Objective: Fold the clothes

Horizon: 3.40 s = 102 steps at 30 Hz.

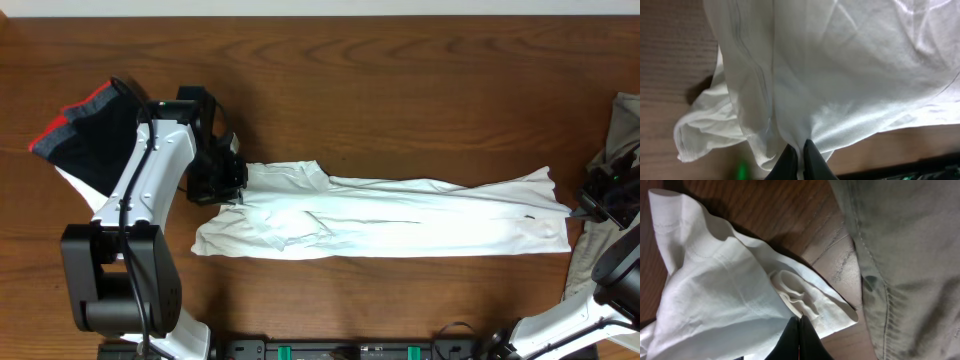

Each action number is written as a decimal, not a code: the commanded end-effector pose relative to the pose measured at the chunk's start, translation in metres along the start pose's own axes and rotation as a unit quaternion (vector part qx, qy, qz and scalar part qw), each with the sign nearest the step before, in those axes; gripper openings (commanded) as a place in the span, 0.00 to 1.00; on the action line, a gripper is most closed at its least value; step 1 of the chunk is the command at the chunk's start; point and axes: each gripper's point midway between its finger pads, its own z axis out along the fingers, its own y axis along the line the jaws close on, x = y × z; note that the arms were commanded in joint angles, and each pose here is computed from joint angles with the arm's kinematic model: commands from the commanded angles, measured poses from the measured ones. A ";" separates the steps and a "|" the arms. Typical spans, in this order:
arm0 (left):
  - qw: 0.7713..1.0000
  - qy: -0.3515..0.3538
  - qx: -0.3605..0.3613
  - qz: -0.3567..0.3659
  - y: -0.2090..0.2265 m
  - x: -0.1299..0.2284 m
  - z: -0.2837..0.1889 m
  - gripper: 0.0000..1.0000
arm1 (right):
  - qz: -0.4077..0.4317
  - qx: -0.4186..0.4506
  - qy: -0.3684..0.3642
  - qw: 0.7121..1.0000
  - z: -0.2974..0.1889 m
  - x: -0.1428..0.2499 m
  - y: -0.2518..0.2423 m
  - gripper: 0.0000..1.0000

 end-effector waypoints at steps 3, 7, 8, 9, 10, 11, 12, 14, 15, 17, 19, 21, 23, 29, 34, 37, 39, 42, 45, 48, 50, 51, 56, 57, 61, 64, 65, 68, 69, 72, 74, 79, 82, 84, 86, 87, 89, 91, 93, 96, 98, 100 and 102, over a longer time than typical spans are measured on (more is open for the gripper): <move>1.000 0.014 -0.005 -0.010 0.003 0.007 0.002 0.06 | -0.002 0.009 -0.022 1.000 -0.011 -0.005 0.003 0.01; 1.000 0.020 -0.006 -0.011 0.004 0.010 0.002 0.06 | -0.005 0.009 -0.020 1.000 -0.011 -0.004 0.005 0.01; 1.000 0.021 -0.006 -0.012 0.004 0.011 0.003 0.06 | -0.004 0.010 -0.019 1.000 -0.011 -0.004 0.004 0.01; 1.000 0.023 -0.006 -0.013 0.005 0.012 0.004 0.06 | -0.004 0.010 -0.019 1.000 -0.011 -0.004 0.004 0.01; 1.000 0.026 -0.007 -0.013 0.005 0.013 0.005 0.06 | -0.004 0.012 -0.020 1.000 -0.011 -0.004 0.004 0.01; 1.000 0.027 -0.007 -0.014 0.005 0.014 0.005 0.06 | -0.004 0.012 -0.020 1.000 -0.011 -0.004 0.004 0.01; 0.999 0.028 -0.007 -0.014 0.005 0.014 0.006 0.06 | -0.004 0.012 -0.020 1.000 -0.011 -0.004 0.004 0.01; 0.999 0.030 -0.007 -0.014 0.006 0.015 0.006 0.06 | -0.004 0.012 -0.020 1.000 -0.011 -0.004 0.004 0.01; 0.999 0.030 -0.007 -0.014 0.006 0.015 0.007 0.06 | -0.004 0.012 -0.020 1.000 -0.011 -0.004 0.004 0.01; 0.999 0.031 -0.008 -0.015 0.006 0.016 0.007 0.06 | -0.004 0.012 -0.020 1.000 -0.011 -0.004 0.004 0.01; 0.999 0.032 -0.011 -0.015 0.007 0.016 0.007 0.06 | -0.004 0.011 -0.019 1.000 -0.011 -0.004 0.004 0.01; 0.999 0.036 -0.028 -0.016 0.013 0.018 0.007 0.06 | -0.004 0.012 -0.019 1.000 -0.011 -0.004 0.004 0.01; 0.998 0.040 -0.037 -0.017 0.017 0.021 0.007 0.06 | -0.004 0.011 -0.019 1.000 -0.011 -0.004 0.004 0.01; 0.998 0.044 -0.038 -0.018 0.017 0.023 0.007 0.06 | -0.004 0.011 -0.019 1.000 -0.011 -0.004 0.004 0.01; 0.998 0.050 -0.039 -0.020 0.018 0.026 0.007 0.16 | -0.004 0.011 -0.019 1.000 -0.011 -0.004 0.004 0.01; 0.997 0.060 -0.040 -0.022 0.018 0.031 0.006 0.16 | -0.004 0.011 -0.019 1.000 -0.011 -0.004 0.004 0.01; 0.997 0.064 -0.041 -0.024 0.018 0.033 0.006 0.16 | -0.004 0.011 -0.020 1.000 -0.011 -0.004 0.004 0.01; 0.997 0.062 -0.041 -0.023 0.018 0.032 0.006 0.16 | -0.004 0.011 -0.020 1.000 -0.011 -0.004 0.004 0.01; 0.998 0.051 -0.038 -0.020 0.017 0.026 0.007 0.17 | -0.004 0.011 -0.020 1.000 -0.011 -0.004 0.004 0.01; 0.998 0.034 -0.036 -0.032 0.016 0.018 0.008 0.17 | -0.004 0.011 -0.020 1.000 -0.011 -0.004 0.004 0.01; 0.998 0.025 -0.033 -0.036 0.015 0.013 0.008 0.21 | -0.004 0.011 -0.020 1.000 -0.011 -0.004 0.004 0.01; 0.999 0.023 -0.033 -0.035 0.015 0.013 0.009 0.22 | -0.004 0.011 -0.020 1.000 -0.011 -0.004 0.004 0.01; 0.997 0.035 -0.036 -0.061 0.019 0.021 0.022 0.25 | -0.004 0.011 -0.021 1.000 -0.011 -0.004 0.004 0.01; 0.997 0.036 -0.036 -0.064 0.019 0.021 0.024 0.26 | -0.004 0.011 -0.021 1.000 -0.011 -0.004 0.004 0.01; 0.996 0.045 -0.021 -0.069 0.019 0.028 0.040 0.34 | -0.004 0.011 -0.022 1.000 -0.011 -0.005 0.004 0.01; 0.997 0.045 -0.011 -0.069 0.018 0.029 0.048 0.36 | -0.004 0.011 -0.022 1.000 -0.011 -0.005 0.004 0.01; 0.997 0.044 -0.010 -0.069 0.018 0.029 0.049 0.36 | -0.004 0.011 -0.022 1.000 -0.011 -0.005 0.004 0.01; 0.997 0.038 -0.009 -0.067 0.018 0.026 0.051 0.36 | -0.004 0.011 -0.022 1.000 -0.011 -0.005 0.004 0.01; 0.997 0.036 -0.008 -0.066 0.018 0.025 0.051 0.36 | -0.004 0.011 -0.022 1.000 -0.011 -0.005 0.004 0.01; 0.998 0.027 -0.006 -0.064 0.018 0.021 0.051 0.26 | -0.004 0.011 -0.022 1.000 -0.011 -0.005 0.004 0.01; 0.998 0.022 -0.005 -0.063 0.017 0.018 0.051 0.15 | -0.004 0.011 -0.022 1.000 -0.011 -0.005 0.004 0.01; 0.998 0.020 -0.005 -0.062 0.017 0.017 0.051 0.06 | -0.004 0.011 -0.022 1.000 -0.011 -0.005 0.004 0.01; 0.997 0.039 -0.010 -0.067 0.019 0.027 0.051 0.06 | -0.004 0.011 -0.022 1.000 -0.011 -0.005 0.004 0.01; 0.995 0.060 -0.018 -0.073 0.021 0.038 0.049 0.06 | -0.004 0.011 -0.022 1.000 -0.011 -0.005 0.004 0.01; 0.993 0.082 -0.024 -0.080 0.023 0.049 0.048 0.06 | -0.004 0.011 -0.022 1.000 -0.011 -0.005 0.004 0.01; 0.992 0.090 -0.026 -0.082 0.024 0.053 0.047 0.06 | -0.004 0.011 -0.022 1.000 -0.011 -0.005 0.004 0.01; 0.991 0.096 -0.034 -0.083 0.026 0.056 0.046 0.06 | -0.004 0.010 -0.024 1.000 -0.011 -0.006 0.004 0.01; 0.992 0.092 -0.039 -0.082 0.028 0.055 0.047 0.06 | -0.005 0.010 -0.025 1.000 -0.011 -0.006 0.004 0.01; 0.992 0.087 -0.038 -0.081 0.028 0.052 0.047 0.06 | -0.005 0.010 -0.024 1.000 -0.011 -0.006 0.004 0.01; 0.993 0.078 -0.036 -0.078 0.027 0.047 0.048 0.06 | -0.004 0.010 -0.023 1.000 -0.011 -0.006 0.004 0.01; 0.994 0.072 -0.035 -0.077 0.027 0.045 0.048 0.06 | -0.004 0.011 -0.023 1.000 -0.011 -0.005 0.004 0.01; 0.994 0.072 -0.035 -0.077 0.027 0.045 0.049 0.06 | -0.004 0.011 -0.023 1.000 -0.011 -0.005 0.004 0.01; 0.994 0.074 -0.036 -0.077 0.029 0.047 0.053 0.06 | -0.004 0.010 -0.023 1.000 -0.011 -0.005 0.004 0.01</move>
